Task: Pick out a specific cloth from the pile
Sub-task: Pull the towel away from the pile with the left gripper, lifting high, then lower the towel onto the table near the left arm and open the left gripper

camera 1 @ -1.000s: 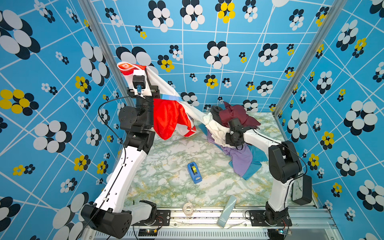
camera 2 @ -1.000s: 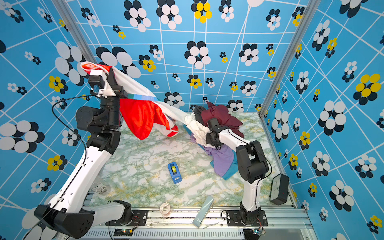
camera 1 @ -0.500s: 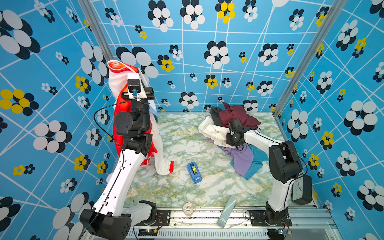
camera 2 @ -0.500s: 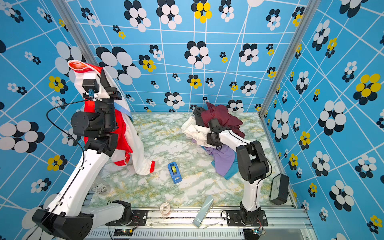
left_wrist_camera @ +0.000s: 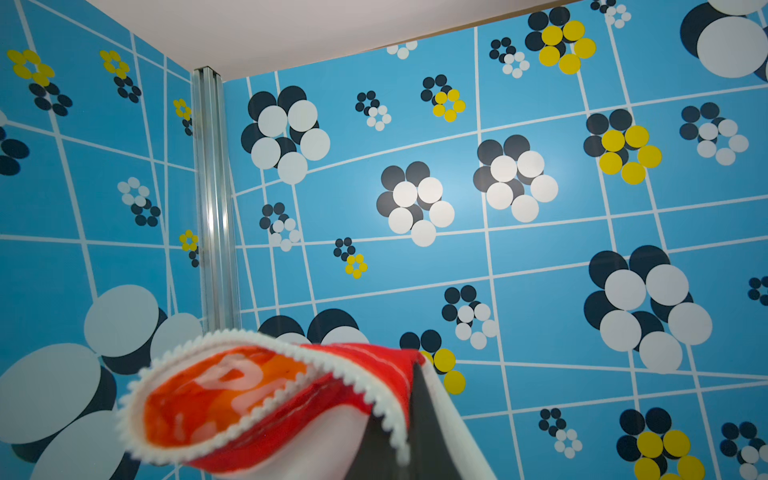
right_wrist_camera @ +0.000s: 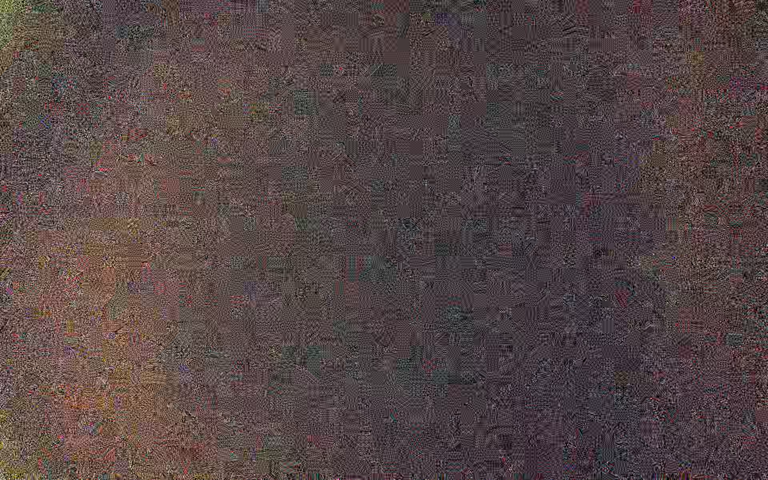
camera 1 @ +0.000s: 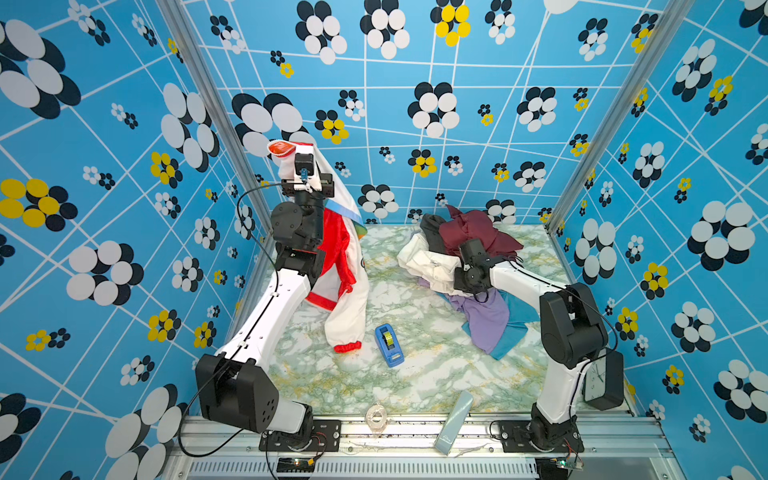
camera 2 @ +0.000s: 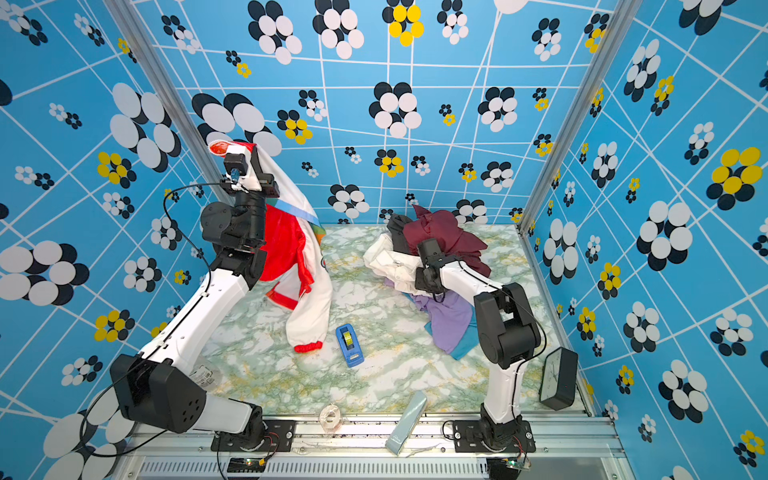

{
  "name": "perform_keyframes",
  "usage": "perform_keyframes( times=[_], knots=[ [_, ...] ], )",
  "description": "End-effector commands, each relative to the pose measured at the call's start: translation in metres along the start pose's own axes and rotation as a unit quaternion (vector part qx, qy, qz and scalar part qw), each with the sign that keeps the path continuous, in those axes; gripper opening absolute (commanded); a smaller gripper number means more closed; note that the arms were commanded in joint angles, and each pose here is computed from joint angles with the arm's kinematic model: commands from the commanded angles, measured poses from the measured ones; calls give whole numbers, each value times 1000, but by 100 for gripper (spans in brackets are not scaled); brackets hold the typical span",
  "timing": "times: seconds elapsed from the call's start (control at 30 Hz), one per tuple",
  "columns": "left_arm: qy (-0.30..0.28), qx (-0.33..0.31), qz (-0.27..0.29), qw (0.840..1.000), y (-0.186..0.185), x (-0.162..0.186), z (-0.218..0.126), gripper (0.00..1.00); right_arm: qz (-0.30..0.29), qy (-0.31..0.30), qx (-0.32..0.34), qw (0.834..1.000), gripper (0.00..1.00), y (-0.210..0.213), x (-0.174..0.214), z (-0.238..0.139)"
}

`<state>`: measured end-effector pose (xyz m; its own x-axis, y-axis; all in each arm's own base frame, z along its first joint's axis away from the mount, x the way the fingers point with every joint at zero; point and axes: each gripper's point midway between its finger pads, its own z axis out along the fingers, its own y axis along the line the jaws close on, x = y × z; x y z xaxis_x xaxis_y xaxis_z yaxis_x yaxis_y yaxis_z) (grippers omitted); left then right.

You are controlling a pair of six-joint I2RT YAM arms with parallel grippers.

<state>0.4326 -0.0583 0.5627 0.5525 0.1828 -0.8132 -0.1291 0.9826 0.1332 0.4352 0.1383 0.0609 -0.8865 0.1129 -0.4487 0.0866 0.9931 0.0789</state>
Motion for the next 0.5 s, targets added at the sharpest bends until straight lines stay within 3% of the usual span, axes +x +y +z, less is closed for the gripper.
perform_keyframes(
  times=[0.0, 0.17, 0.47],
  knots=[
    [-69, -18, 12, 997, 15, -51, 1, 0, 11, 107, 74, 991, 0, -43, 62, 15],
    [-11, -33, 58, 998, 15, -2, -14, 0, 11, 105, 76, 992, 0, -45, 64, 12],
    [103, -63, 114, 986, 26, 91, -72, 0, 5, 115, 105, 988, 0, -64, 73, 6]
  ],
)
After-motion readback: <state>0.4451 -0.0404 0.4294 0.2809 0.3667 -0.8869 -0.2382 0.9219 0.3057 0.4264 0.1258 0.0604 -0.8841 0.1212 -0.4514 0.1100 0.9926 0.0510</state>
